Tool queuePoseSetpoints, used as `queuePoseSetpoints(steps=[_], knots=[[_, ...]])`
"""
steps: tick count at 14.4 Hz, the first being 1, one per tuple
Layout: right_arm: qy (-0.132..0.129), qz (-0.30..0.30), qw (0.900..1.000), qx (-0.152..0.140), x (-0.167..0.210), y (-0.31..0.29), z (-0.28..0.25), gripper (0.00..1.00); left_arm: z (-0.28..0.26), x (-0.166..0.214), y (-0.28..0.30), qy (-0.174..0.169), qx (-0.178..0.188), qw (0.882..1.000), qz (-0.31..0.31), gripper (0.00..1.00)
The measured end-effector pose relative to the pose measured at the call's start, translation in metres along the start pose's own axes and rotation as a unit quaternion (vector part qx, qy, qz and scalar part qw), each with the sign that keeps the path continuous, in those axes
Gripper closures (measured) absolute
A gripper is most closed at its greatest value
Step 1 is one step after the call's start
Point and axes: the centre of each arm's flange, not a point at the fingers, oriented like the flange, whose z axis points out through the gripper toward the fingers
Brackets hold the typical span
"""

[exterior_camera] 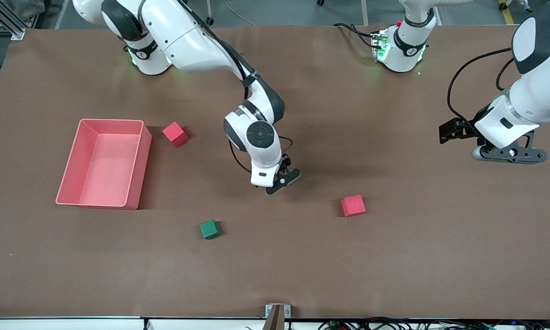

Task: Place and upright button with both arms
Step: 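Place the button upright with the right gripper while the left gripper approaches, then lower the left gripper onto the button and close on its base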

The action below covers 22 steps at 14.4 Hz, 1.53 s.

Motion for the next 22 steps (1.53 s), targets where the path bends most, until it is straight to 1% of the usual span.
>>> queuePoseSetpoints(steps=[2,3,5,7,10,11,14,17,20,22], knots=[[0.031,0.02,0.999,0.001,0.014,0.03,-0.047,0.0,0.006,0.003,0.011,-0.003,0.0,1.0,-0.009,0.0],[0.04,0.03,0.999,0.001,0.018,0.046,-0.077,0.0,0.013,0.005,0.025,-0.006,0.0,1.0,-0.012,0.0],[0.04,0.049,0.998,0.0,0.015,0.078,-0.145,0.0,0.03,0.01,0.057,-0.007,0.0,1.0,-0.014,0.0],[0.034,0.077,0.996,-0.002,0.001,0.12,-0.219,0.0,0.045,0.012,0.085,-0.003,0.0,1.0,-0.012,0.0],[0.033,0.131,0.991,-0.009,-0.038,0.207,-0.314,0.0,0.066,0.011,0.125,0.002,-0.002,1.0,-0.002,0.0],[0.028,0.148,0.989,-0.01,-0.056,0.239,-0.338,0.0,0.074,0.009,0.141,0.005,-0.005,1.0,-0.002,0.0],[-0.002,0.203,0.979,-0.008,-0.112,0.316,-0.386,0.0,0.1,0.004,0.204,0.028,-0.02,0.999,-0.014,0.0],[-0.022,0.244,0.97,-0.003,-0.159,0.355,-0.421,0.0,0.134,-0.001,0.268,0.045,-0.039,0.998,-0.026,0.0],[-0.029,0.282,0.959,0.0,-0.205,0.385,-0.45,0.0,0.17,0.004,0.309,0.039,-0.049,0.997,-0.036,0.0],[-0.024,0.301,0.953,0.001,-0.231,0.396,-0.456,0.0,0.186,0.01,0.333,0.036,-0.056,0.997,-0.041,0.0]])
